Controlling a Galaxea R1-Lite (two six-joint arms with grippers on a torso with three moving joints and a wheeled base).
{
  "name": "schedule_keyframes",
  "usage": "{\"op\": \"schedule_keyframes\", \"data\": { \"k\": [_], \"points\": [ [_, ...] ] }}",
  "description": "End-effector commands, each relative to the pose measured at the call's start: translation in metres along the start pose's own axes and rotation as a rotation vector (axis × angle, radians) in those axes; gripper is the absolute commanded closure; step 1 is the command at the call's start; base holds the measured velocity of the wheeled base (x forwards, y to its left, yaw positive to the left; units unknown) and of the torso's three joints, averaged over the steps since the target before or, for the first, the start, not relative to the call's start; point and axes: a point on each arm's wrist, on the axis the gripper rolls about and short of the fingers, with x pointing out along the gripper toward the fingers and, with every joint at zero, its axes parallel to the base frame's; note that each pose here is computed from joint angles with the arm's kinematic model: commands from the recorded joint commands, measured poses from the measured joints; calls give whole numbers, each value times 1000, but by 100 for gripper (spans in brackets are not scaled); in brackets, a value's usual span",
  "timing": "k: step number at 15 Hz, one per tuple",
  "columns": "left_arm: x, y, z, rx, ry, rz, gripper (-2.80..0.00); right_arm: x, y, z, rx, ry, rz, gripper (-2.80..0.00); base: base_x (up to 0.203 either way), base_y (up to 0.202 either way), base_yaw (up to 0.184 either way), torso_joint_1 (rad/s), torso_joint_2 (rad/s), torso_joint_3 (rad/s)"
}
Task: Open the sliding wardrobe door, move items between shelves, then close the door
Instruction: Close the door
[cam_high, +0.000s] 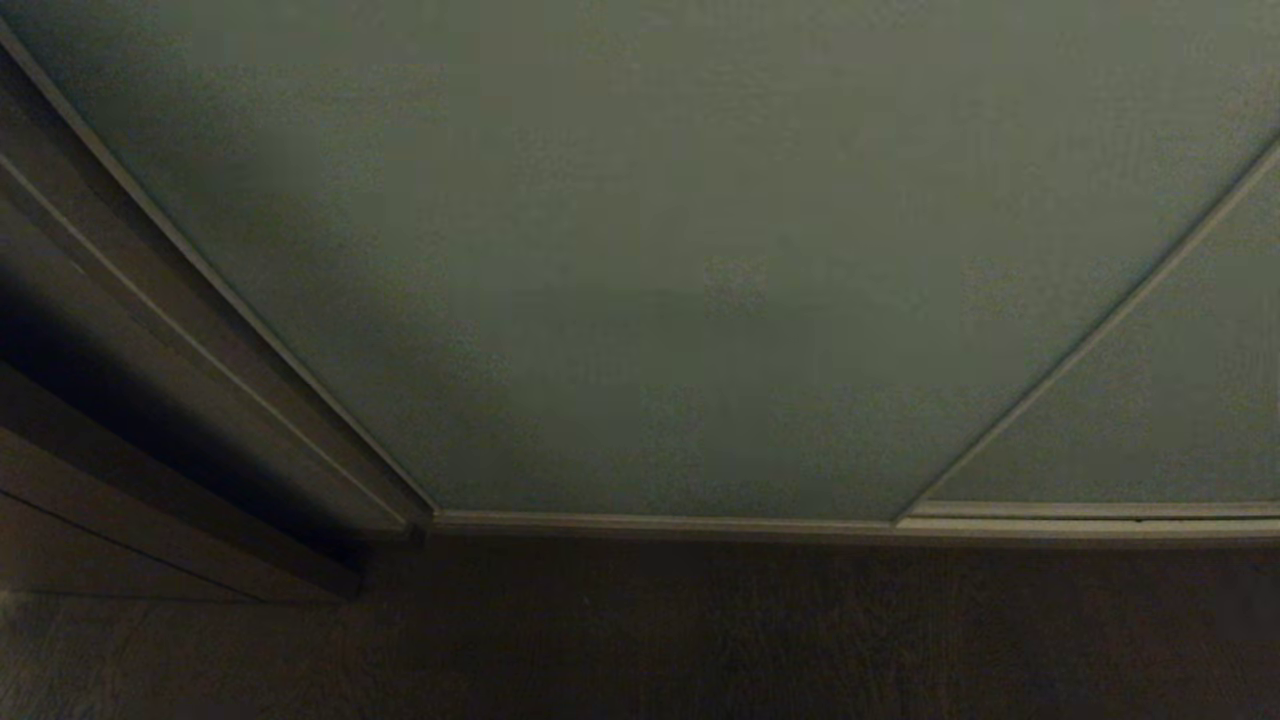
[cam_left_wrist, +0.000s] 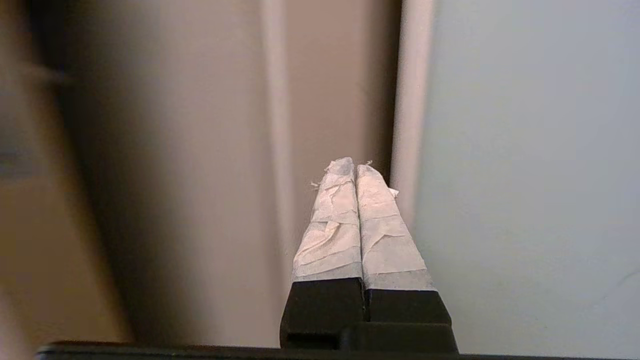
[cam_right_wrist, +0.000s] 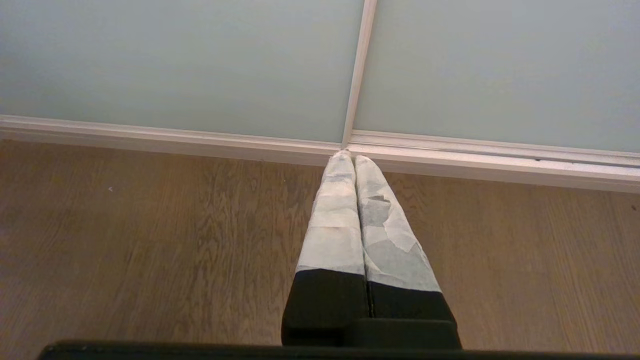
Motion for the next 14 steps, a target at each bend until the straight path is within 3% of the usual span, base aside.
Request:
{"op": "schedule_keyframes", "data": {
  "k": [1, 4, 9, 14],
  "points": [
    [15, -1, -12, 12, 51, 0, 0, 0, 0, 0, 0, -1, 1, 0, 0, 0, 0, 0, 0, 0],
    [24, -1, -7, -16, 105, -34, 0, 0, 0, 0, 0, -1, 1, 0, 0, 0, 0, 0, 0, 0],
    [29, -2, 2, -31, 94, -85, 0, 0, 0, 0, 0, -1, 0, 0, 0, 0, 0, 0, 0, 0],
    [33, -3, 3, -34, 82, -87, 0, 0, 0, 0, 0, -1, 0, 0, 0, 0, 0, 0, 0, 0]
  ]
}}
